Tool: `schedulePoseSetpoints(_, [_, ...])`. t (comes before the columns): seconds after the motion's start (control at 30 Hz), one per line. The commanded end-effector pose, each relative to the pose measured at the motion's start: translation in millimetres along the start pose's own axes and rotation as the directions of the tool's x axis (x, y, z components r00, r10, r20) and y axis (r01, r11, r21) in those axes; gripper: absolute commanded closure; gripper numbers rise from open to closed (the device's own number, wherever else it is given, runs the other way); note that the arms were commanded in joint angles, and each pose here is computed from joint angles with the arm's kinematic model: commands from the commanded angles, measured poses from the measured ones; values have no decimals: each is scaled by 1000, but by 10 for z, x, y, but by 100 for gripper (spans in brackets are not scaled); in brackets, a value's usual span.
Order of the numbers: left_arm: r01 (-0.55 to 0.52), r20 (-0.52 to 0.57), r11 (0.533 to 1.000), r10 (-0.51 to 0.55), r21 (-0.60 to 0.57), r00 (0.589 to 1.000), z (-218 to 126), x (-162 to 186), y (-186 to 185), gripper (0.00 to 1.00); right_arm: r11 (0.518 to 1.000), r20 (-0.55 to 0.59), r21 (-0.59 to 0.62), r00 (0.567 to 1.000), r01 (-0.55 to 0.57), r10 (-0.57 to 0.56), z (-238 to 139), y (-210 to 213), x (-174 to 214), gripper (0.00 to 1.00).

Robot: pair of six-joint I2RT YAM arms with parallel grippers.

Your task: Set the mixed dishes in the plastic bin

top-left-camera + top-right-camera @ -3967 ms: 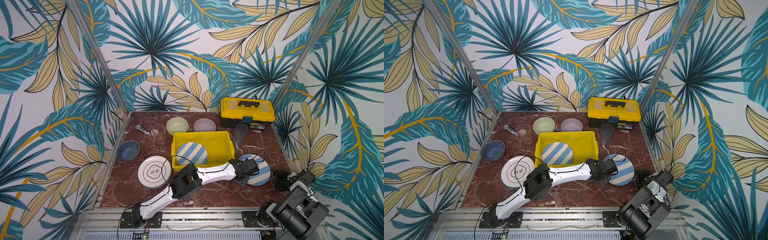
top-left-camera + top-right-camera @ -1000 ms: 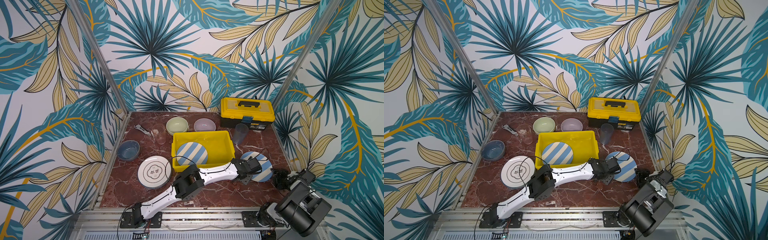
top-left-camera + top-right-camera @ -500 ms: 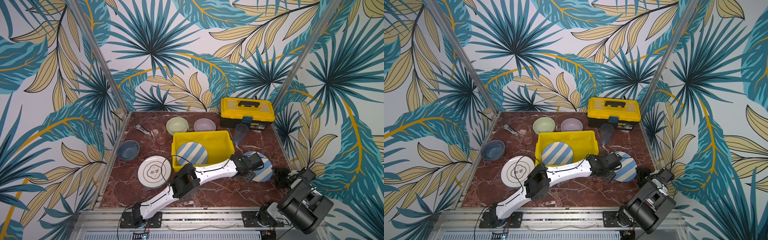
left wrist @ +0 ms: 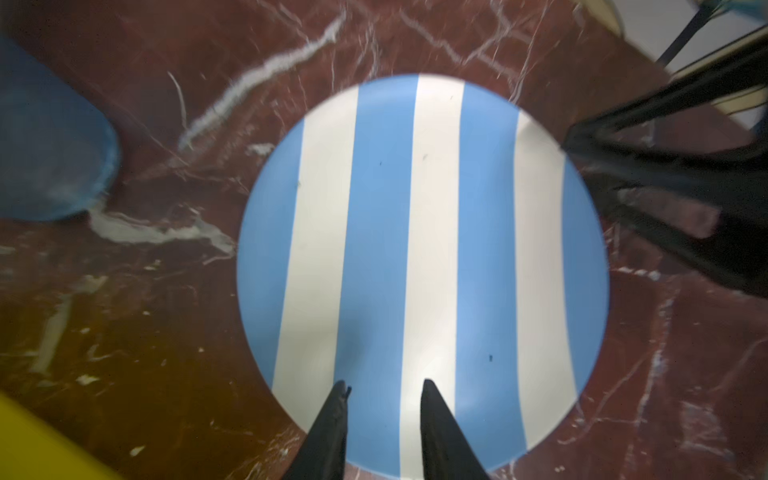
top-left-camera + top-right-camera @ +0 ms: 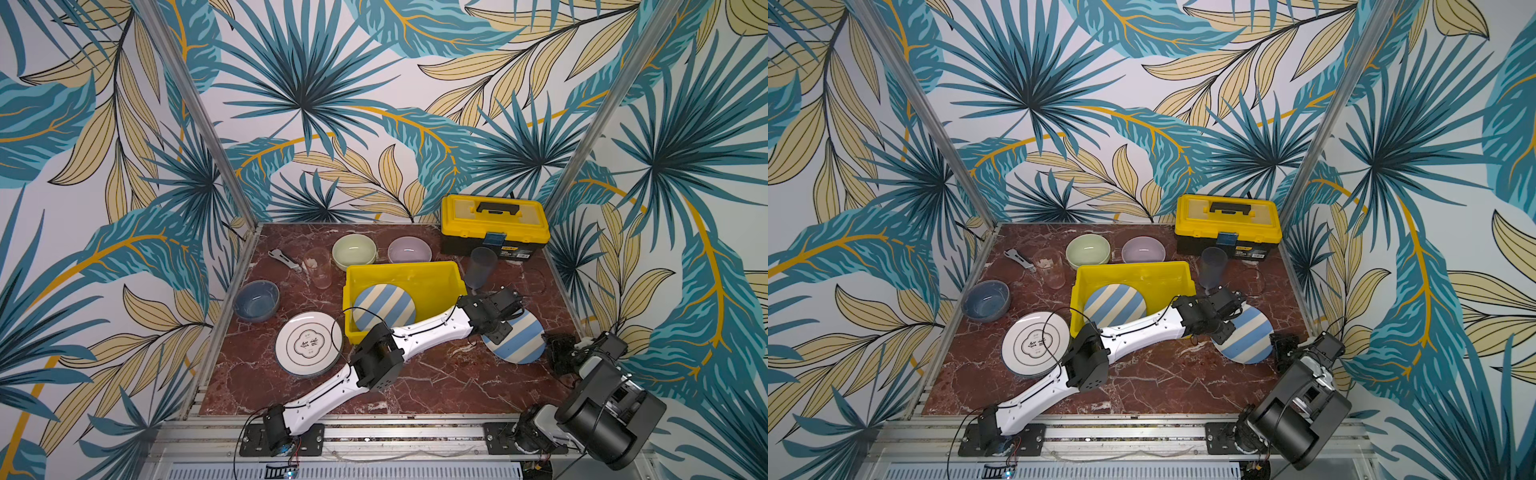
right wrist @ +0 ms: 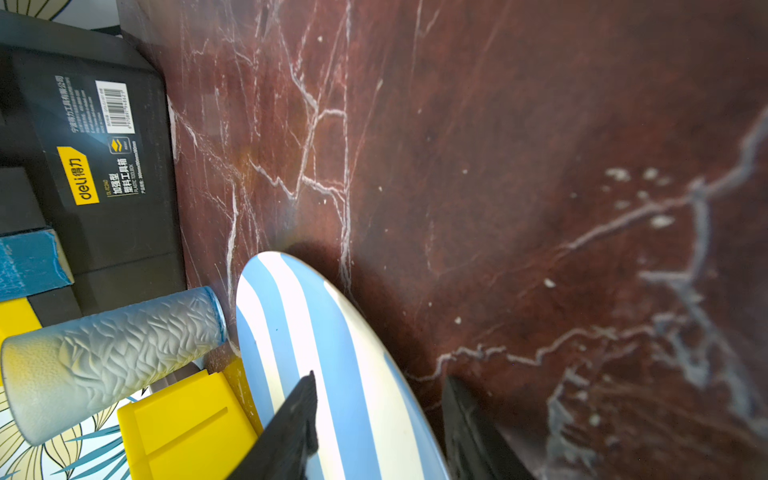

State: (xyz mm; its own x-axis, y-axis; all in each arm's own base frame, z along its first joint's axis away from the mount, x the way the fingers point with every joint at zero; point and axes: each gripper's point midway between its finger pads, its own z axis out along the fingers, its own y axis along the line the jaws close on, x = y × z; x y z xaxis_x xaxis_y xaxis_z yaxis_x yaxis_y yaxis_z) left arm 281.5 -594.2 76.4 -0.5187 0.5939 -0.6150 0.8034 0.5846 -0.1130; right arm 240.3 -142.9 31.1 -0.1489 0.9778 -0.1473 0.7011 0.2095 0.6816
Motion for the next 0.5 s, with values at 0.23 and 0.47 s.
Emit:
schedulePoseSetpoints(0.23, [-58,-57,997,60,44,997,268,266,-83,68,995,-23,87,999,45,-43,-35,-105,187,50])
schedulePoseSetpoints(0.47, [-164,-31,986,165,11,986,227,199,-96,67,991,-40,109,996,77,-73,-47,-96,244,51])
